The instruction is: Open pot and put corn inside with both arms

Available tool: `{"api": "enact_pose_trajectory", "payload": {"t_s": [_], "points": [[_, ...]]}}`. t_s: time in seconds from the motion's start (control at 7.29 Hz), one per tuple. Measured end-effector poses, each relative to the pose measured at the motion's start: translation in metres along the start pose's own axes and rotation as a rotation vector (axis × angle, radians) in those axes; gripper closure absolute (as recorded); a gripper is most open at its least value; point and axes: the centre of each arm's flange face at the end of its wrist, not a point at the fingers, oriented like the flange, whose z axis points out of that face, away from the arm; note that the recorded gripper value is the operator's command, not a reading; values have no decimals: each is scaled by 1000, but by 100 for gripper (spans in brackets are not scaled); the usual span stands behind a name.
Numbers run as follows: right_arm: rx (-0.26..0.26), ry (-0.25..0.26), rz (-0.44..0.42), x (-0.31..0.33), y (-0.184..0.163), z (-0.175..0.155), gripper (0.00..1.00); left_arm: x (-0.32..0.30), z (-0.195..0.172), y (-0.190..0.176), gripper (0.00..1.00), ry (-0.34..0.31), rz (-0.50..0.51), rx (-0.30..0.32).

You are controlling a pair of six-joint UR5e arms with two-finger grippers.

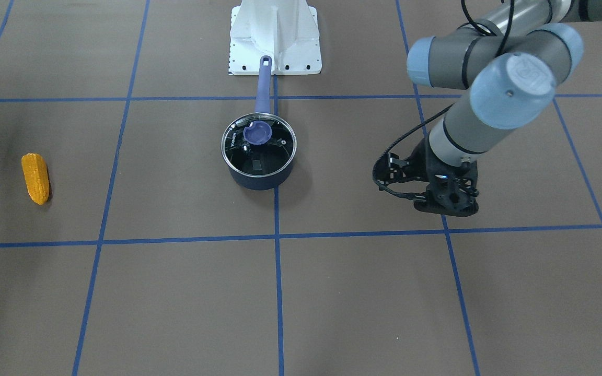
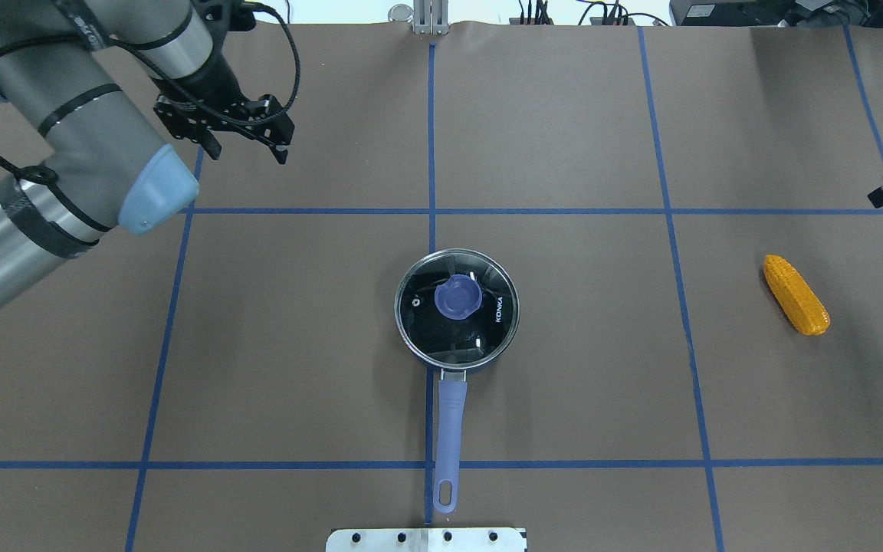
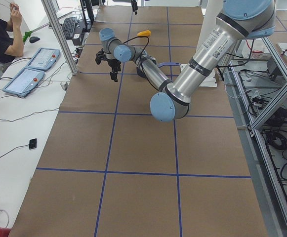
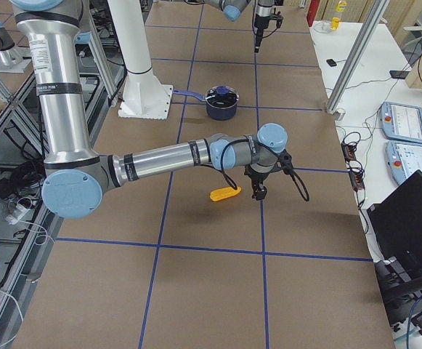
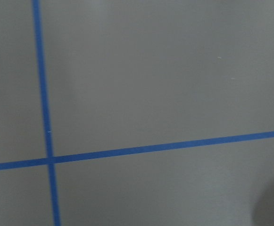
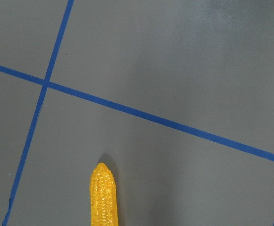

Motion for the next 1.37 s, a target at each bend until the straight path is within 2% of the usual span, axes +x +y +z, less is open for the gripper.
{"api": "enact_pose_trajectory", "payload": {"t_s": [0.14, 0.27, 0.41, 0.82, 1.37], "points": [[-14, 66, 33, -24, 3, 14, 0, 30, 0, 1, 1, 9, 30, 5], [-23, 94, 55, -44, 5, 28, 3, 58, 3, 7, 1, 15, 56, 10], [-26, 100, 44, -56, 12, 44, 2, 84, 6, 14, 1, 16, 81, 19], [-4, 74, 22, -54, 41, 90, 1, 155, 22, 44, 0, -5, 173, 63], [-71, 93, -33, -78, 56, 137, 1, 202, 29, 84, 0, -4, 236, 69]]}}
